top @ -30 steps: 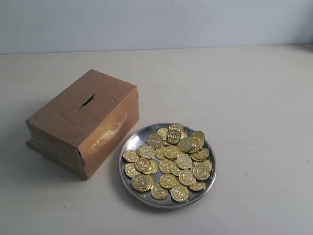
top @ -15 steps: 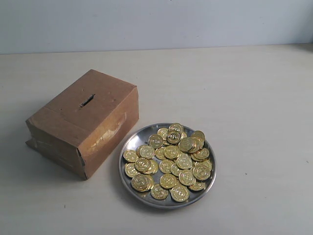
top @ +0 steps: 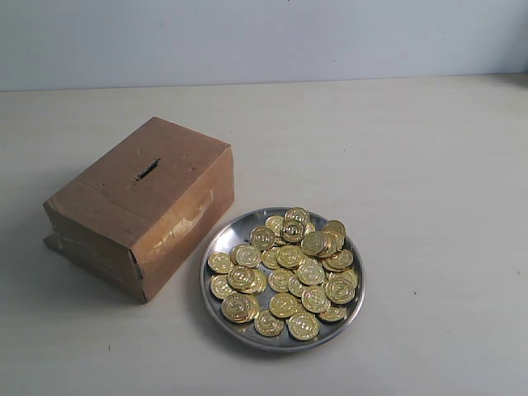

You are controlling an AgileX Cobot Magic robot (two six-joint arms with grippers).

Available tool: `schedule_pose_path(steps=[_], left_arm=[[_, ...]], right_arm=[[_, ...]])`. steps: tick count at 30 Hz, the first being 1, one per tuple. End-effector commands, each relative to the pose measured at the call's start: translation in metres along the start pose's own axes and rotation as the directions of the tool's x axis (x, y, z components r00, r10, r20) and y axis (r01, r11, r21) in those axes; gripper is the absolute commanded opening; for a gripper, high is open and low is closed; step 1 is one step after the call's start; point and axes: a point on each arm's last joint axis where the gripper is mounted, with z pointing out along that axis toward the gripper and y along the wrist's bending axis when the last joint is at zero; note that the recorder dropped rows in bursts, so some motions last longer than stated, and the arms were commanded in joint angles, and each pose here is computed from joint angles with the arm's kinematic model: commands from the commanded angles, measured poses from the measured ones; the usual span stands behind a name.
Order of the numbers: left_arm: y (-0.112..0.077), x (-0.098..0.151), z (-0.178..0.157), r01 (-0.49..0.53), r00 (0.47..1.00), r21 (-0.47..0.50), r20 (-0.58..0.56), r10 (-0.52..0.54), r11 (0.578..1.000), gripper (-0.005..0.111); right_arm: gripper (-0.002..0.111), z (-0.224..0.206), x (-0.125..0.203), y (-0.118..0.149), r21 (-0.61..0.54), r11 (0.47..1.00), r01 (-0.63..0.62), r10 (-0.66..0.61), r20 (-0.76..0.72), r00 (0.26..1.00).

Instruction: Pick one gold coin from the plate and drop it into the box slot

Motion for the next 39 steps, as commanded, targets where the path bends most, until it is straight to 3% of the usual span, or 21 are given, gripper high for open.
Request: schedule_pose_path(steps=[1,39], left_arm=[[0.0,-0.0005,-0.0001,0.0,1.0,0.0,0.016,0.0,1.0,0.001],[-0.0003,0.0004,-0.0001,0.001,1.0,0.004,0.006,-0.001,1.0,0.001]], right_arm=[[0.0,0.0001,0.0013,0.0004,-0.004,1.0,-0.009,0.009,0.001,1.0],[0.0,0.0001,0.0014,0.0013,-0.021,1.0,-0.005,0.005,0.0,1.0]])
